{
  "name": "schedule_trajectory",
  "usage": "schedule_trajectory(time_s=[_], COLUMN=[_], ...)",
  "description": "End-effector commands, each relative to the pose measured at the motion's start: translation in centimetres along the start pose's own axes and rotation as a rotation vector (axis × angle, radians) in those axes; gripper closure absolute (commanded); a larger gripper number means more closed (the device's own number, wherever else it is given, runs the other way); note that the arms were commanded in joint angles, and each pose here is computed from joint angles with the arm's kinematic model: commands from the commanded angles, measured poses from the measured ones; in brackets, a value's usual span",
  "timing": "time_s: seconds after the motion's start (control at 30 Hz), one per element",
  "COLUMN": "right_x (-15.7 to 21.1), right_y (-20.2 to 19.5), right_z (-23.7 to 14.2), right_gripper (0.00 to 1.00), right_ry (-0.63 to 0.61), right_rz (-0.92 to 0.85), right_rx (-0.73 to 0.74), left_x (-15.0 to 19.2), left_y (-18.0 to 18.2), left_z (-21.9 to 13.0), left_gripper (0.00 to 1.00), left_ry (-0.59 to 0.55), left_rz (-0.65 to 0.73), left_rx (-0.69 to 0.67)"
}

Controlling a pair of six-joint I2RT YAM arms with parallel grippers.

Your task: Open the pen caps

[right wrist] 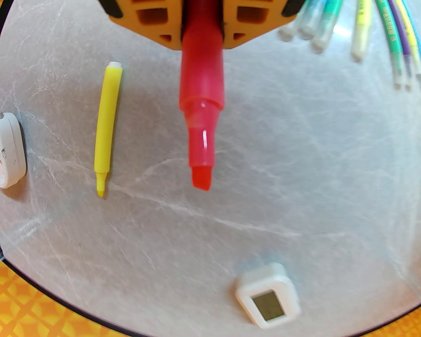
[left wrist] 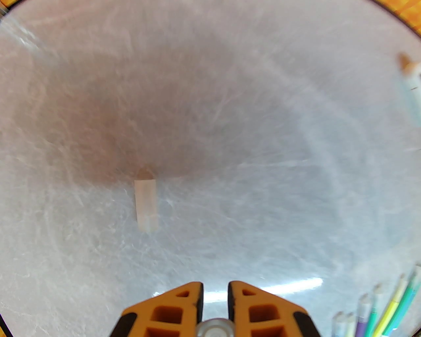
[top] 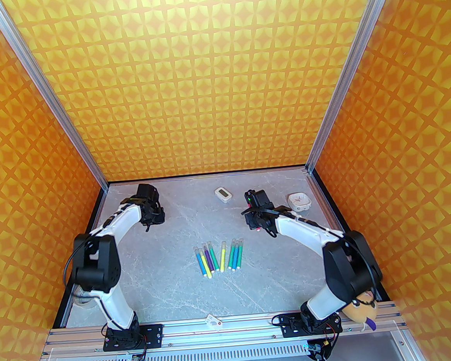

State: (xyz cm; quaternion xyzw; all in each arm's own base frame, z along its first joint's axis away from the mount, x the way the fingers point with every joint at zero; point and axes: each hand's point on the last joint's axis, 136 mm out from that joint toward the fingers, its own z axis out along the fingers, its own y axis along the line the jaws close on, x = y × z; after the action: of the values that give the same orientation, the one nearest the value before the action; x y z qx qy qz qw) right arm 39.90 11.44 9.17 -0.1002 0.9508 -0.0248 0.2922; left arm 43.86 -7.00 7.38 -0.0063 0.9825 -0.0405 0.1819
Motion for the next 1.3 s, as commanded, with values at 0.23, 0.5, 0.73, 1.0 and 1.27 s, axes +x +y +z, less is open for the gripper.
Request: schedule_trajectory(time_s=[0.23, 0.5, 0.73, 1.0, 1.27], right_x=[0.0, -1.0, -0.7, -0.2, 0.2], right_y=[-3.8, -4.8, -6.0, -6.4, -6.5], right_z=[3.9, 5.5, 6.5, 7.4, 8.1], right_gripper=[1.0, 1.0, 1.0, 0.98, 0.94], right_ry=[0.096, 0.121, 0.174, 0.216, 0.251], right_rz=[0.036, 0.052, 0.054, 0.052, 0.045], right_rx=[0.113, 0.151, 0.202, 0.216, 0.219], left_x=[-1.9, -1.8, -1.8, -2.2, -2.0], left_y=[0.5, 1.5, 1.8, 1.7, 1.7], left_z=[1.8, 4.3, 5.2, 5.5, 5.7], left_gripper=[1.0, 0.98, 0.95, 0.9, 0.84], left_ry=[0.02, 0.065, 0.073, 0.074, 0.084], left_rz=[0.04, 0.048, 0.054, 0.057, 0.063], left_rx=[-0.047, -0.106, -0.121, -0.12, -0.121])
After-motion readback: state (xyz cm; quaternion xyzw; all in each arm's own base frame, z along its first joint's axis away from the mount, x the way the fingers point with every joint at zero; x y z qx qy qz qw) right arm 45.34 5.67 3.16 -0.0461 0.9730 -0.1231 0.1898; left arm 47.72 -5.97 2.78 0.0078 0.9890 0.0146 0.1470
